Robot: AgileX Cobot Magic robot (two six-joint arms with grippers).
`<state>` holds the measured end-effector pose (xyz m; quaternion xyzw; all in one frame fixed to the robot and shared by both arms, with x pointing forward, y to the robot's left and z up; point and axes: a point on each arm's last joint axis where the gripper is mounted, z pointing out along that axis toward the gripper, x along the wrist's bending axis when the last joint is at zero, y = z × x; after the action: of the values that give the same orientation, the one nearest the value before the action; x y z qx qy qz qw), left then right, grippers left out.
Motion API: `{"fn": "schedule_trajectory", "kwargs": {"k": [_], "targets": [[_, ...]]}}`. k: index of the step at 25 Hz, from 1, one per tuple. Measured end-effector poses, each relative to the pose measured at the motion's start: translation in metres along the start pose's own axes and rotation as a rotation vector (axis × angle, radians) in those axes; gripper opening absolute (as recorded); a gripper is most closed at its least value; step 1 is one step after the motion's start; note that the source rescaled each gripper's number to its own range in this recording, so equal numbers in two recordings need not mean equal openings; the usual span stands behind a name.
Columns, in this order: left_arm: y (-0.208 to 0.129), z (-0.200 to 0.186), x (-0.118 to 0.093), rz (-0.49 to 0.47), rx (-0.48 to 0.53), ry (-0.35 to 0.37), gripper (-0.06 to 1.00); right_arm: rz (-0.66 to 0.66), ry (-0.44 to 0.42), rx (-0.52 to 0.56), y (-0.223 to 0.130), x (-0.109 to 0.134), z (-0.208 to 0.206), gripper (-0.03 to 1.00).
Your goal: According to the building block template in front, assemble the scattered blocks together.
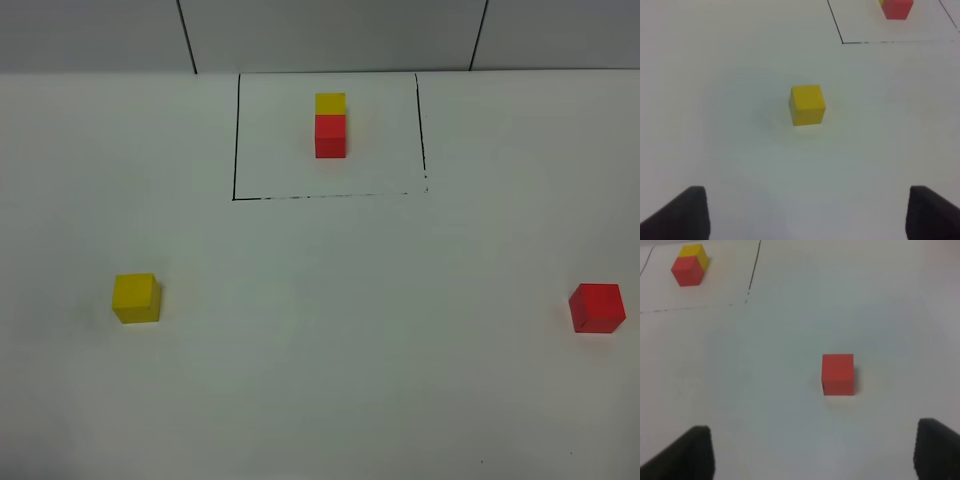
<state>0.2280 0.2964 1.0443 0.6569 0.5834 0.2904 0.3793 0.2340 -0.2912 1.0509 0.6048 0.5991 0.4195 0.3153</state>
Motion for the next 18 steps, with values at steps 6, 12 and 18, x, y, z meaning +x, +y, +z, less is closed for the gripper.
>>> {"fn": "schedule_trajectory", "kwargs": {"k": [6, 12, 18], "targets": [[0.000, 0.000, 0.000, 0.000, 0.000, 0.000, 0.68, 0.000, 0.000, 0.000, 0.000, 0.000, 0.000, 0.76], [0.000, 0.000, 0.000, 0.000, -0.001, 0.000, 0.68, 0.000, 0.000, 0.000, 0.000, 0.000, 0.000, 0.76], [0.023, 0.009, 0.000, -0.035, 0.123, 0.006, 0.68, 0.000, 0.000, 0.000, 0.000, 0.000, 0.000, 0.76]]}}
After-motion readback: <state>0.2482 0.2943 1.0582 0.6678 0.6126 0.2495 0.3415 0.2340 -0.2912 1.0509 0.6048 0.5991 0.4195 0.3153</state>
